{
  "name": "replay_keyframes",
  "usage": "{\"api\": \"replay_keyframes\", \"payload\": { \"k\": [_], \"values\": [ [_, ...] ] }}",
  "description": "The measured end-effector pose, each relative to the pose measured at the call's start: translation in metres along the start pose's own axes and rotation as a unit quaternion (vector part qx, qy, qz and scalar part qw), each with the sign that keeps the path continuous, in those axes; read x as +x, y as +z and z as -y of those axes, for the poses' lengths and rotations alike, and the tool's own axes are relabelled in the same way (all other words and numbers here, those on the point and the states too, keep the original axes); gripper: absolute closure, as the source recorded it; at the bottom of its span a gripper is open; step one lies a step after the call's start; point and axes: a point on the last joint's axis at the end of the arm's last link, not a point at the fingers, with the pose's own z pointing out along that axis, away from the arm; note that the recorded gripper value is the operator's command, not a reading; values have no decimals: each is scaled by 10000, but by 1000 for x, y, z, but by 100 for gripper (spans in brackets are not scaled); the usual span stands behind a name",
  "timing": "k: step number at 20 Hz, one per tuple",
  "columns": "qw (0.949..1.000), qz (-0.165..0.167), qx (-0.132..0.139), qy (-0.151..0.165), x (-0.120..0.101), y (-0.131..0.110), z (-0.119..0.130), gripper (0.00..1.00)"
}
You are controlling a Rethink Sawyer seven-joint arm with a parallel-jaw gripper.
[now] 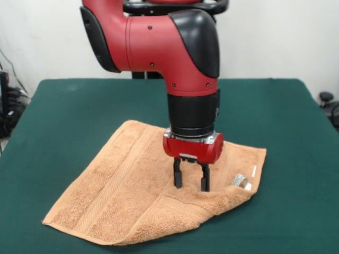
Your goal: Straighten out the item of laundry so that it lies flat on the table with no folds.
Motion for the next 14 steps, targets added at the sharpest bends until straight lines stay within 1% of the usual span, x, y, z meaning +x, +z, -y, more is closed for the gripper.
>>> {"api": "replay_keyframes", "payload": {
  "k": [1,3,5,6,7,8,9,12,14],
  "values": [
    [10000,-31,18,3,-1,0,0,0],
    [9997,-206,116,19,-4,-3,0,0],
    [9985,-485,266,35,-5,-6,2,0],
    [9962,-762,412,41,-4,-8,5,0],
    [9946,-911,489,47,-3,-10,7,0],
    [9939,-971,521,49,-3,-10,7,0],
    [9910,-1184,627,62,0,-12,11,0],
    [9864,-1457,760,105,4,-15,19,0],
    [9853,-1507,788,129,3,-15,22,0]
  ]
}}
